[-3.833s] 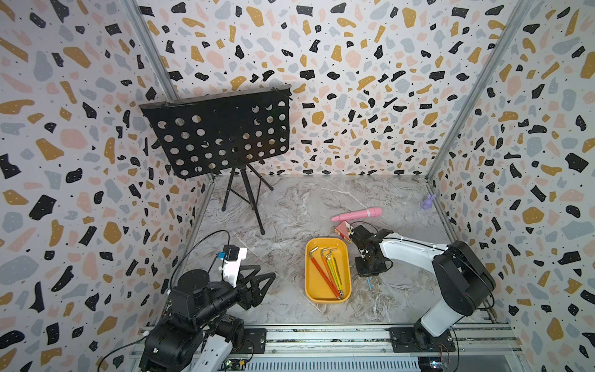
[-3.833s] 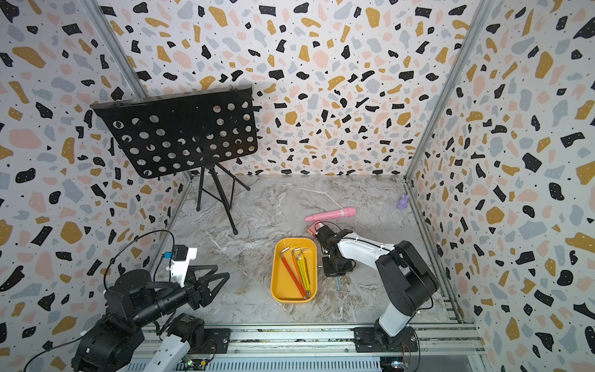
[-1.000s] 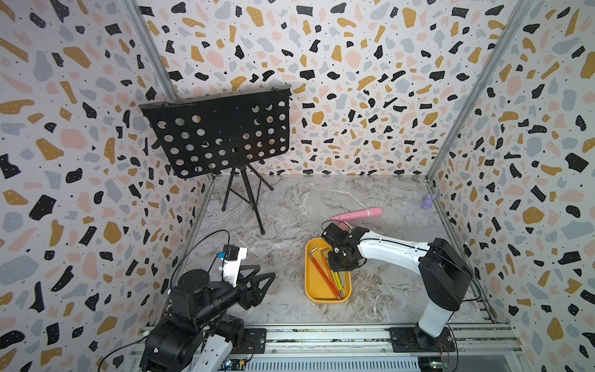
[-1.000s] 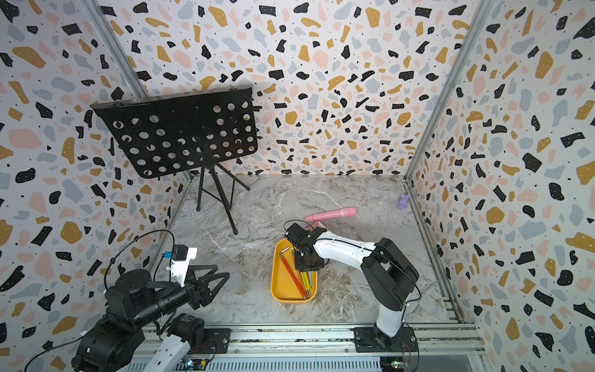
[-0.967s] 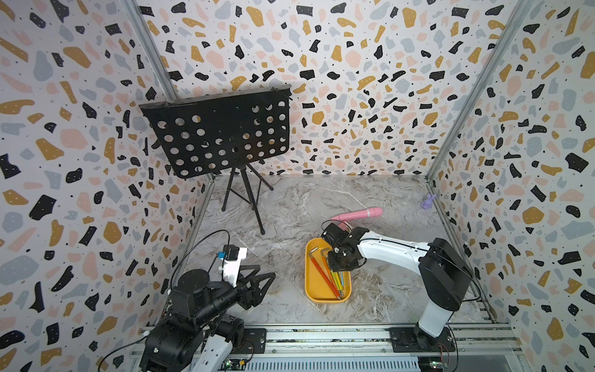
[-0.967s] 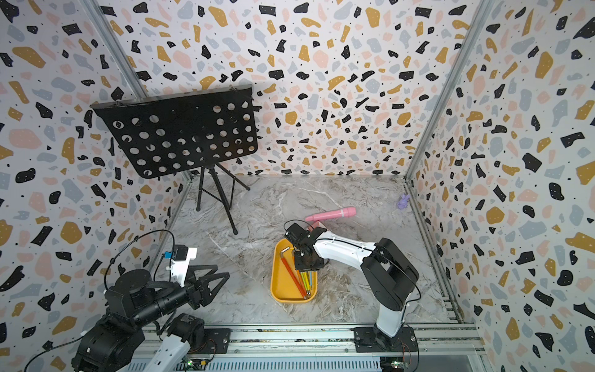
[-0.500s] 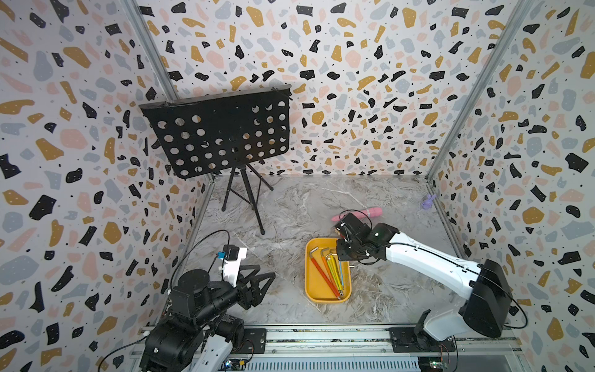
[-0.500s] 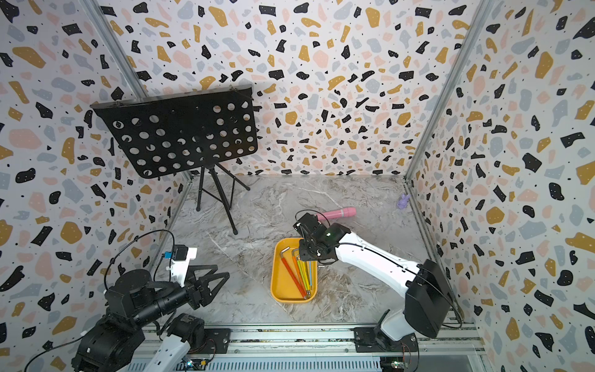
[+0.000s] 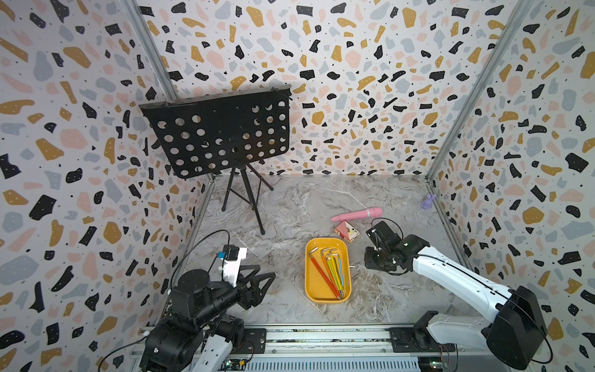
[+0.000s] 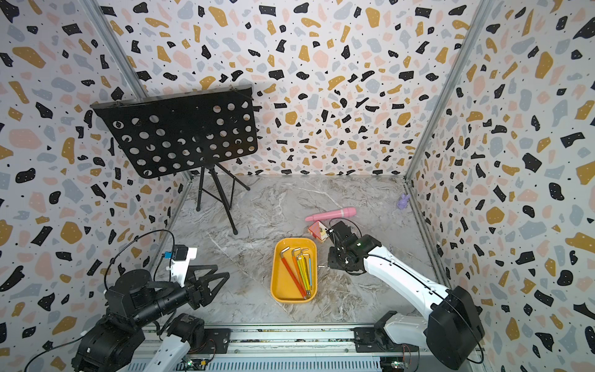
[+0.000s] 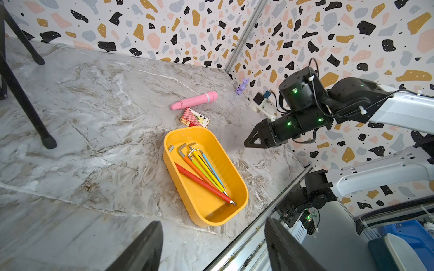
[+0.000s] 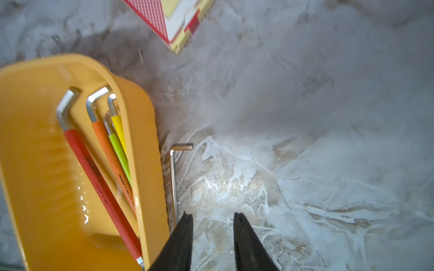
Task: Put the hex key on the desktop into the storage box
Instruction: Move the storage box to the center of the board.
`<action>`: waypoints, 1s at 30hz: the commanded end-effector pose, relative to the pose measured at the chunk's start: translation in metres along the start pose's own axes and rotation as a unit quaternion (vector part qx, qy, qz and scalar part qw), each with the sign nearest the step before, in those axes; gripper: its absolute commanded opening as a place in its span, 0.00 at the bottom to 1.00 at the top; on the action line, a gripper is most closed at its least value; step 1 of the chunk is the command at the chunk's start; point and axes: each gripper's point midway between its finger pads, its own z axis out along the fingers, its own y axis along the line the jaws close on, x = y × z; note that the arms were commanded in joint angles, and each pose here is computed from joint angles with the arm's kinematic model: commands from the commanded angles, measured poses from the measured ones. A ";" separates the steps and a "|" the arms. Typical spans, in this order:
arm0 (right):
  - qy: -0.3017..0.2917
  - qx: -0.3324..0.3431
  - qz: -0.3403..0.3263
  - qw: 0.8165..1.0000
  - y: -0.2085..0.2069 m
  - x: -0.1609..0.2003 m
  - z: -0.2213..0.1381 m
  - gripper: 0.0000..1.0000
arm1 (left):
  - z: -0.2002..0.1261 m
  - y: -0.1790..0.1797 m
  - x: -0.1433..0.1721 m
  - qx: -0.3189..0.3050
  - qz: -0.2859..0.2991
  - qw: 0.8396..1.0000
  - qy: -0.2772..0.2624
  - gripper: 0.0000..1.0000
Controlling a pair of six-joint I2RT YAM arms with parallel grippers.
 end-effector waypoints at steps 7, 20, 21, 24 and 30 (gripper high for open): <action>0.056 -0.034 -0.010 0.998 0.024 0.017 0.031 0.36 | 0.000 -0.003 -0.010 0.006 0.017 1.000 -0.020 0.72; 0.079 -0.045 -0.025 0.996 0.048 0.028 0.049 0.36 | 0.000 -0.003 -0.010 0.006 0.017 1.000 -0.021 0.73; 0.081 -0.046 -0.026 0.995 0.050 0.029 0.050 0.36 | 0.000 -0.003 -0.010 0.005 0.017 1.000 -0.021 0.73; 0.085 -0.047 -0.032 0.995 0.056 0.032 0.052 0.36 | 0.000 -0.003 -0.010 0.007 0.017 1.000 -0.021 0.73; 0.087 -0.048 -0.047 0.994 0.072 0.032 0.055 0.36 | -0.001 -0.003 -0.010 0.007 0.018 1.000 -0.023 0.73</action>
